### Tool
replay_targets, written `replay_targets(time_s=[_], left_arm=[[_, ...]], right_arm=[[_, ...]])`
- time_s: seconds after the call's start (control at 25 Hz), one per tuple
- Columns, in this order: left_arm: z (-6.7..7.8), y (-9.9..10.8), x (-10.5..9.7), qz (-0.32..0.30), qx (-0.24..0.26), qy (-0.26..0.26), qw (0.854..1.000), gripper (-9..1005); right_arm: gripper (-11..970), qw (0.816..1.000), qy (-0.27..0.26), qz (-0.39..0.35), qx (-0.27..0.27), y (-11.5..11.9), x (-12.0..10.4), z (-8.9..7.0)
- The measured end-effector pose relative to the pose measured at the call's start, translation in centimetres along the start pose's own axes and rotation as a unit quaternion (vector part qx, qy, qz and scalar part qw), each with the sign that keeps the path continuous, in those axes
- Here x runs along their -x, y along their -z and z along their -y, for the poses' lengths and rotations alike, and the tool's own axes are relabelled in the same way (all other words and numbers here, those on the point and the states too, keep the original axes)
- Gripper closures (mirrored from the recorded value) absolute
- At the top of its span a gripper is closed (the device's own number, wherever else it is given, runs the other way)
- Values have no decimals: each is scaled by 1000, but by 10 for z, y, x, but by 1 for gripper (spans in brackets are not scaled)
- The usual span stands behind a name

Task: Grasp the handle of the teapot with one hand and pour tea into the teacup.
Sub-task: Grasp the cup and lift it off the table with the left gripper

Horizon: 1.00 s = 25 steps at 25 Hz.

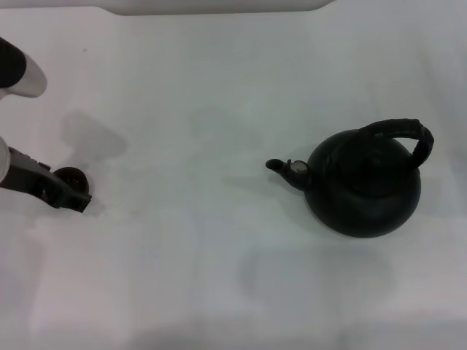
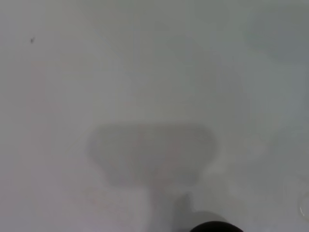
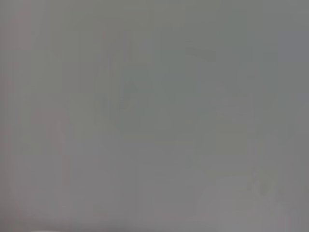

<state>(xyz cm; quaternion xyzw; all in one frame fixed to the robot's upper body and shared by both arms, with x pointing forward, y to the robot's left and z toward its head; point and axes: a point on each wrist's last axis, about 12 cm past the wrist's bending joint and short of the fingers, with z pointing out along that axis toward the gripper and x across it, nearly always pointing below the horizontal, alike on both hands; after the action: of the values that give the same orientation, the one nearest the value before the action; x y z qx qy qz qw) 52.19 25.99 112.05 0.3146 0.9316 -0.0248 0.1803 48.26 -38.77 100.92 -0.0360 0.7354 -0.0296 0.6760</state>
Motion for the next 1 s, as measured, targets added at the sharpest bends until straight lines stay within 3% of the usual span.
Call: replay_targets(time_s=[1.0], left_arm=[[-3, -6, 0, -6, 5, 0, 1000, 129]], right_arm=[[88, 1000, -1, 4, 6, -3, 2, -3]])
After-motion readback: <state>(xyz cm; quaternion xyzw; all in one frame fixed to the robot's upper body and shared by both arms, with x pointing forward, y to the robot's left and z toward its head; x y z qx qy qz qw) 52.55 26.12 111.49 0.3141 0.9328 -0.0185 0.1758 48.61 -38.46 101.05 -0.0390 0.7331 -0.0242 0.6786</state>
